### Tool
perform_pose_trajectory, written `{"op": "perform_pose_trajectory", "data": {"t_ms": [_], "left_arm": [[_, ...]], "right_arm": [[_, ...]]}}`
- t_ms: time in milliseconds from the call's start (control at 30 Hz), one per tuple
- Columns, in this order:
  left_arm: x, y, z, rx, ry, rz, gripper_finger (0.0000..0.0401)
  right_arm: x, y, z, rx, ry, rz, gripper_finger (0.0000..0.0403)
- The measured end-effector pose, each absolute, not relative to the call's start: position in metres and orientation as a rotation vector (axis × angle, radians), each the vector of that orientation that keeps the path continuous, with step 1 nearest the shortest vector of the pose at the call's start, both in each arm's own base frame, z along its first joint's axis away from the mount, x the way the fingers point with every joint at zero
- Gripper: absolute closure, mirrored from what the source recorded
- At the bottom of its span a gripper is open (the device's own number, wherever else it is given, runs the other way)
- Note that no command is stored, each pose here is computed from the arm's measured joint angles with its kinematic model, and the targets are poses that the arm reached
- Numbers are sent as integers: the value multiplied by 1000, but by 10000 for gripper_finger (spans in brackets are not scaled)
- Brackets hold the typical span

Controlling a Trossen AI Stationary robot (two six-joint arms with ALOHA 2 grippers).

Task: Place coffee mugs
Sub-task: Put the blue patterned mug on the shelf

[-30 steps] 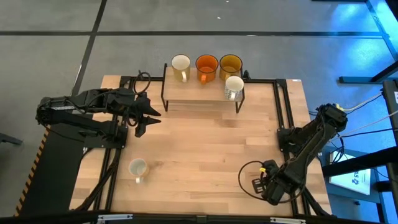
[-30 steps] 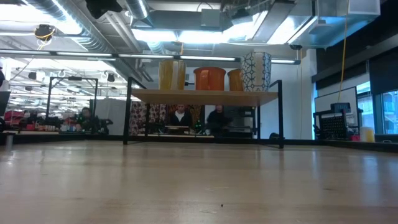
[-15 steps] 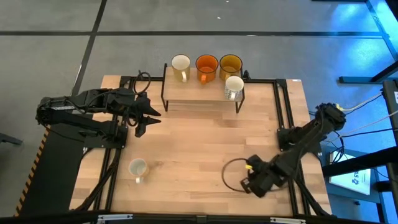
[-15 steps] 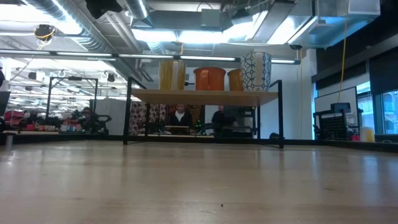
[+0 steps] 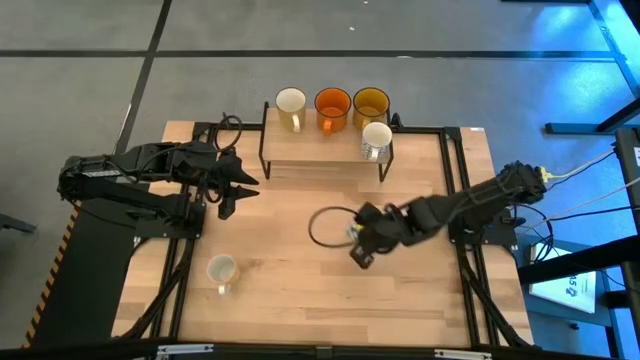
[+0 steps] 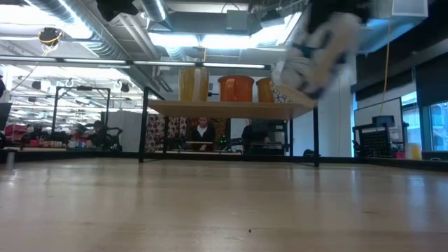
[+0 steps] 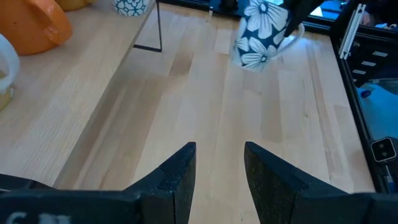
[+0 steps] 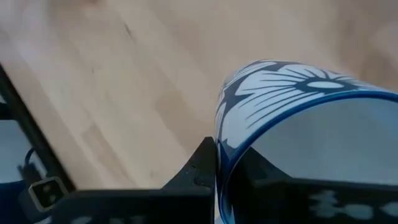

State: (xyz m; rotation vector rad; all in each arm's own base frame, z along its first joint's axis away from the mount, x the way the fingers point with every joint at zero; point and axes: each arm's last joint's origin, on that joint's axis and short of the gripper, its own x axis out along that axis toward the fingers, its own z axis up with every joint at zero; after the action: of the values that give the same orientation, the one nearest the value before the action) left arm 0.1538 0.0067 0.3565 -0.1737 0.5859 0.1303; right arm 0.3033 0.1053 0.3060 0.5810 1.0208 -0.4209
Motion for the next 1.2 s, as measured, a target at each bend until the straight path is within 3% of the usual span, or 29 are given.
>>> {"op": "perform_pose_trajectory", "data": {"t_ms": [567,833,1200], "left_arm": [[154,7,357,-174,578,131,270],[154,7,357,-172,577,135,270],[154,8,357,-166,575,156,270]], "right_arm": [[400,33,363,289,947,-362,401],[413,-10,370,345,950,-395,399],[399,-67,369,435,1026,-501,401]]}}
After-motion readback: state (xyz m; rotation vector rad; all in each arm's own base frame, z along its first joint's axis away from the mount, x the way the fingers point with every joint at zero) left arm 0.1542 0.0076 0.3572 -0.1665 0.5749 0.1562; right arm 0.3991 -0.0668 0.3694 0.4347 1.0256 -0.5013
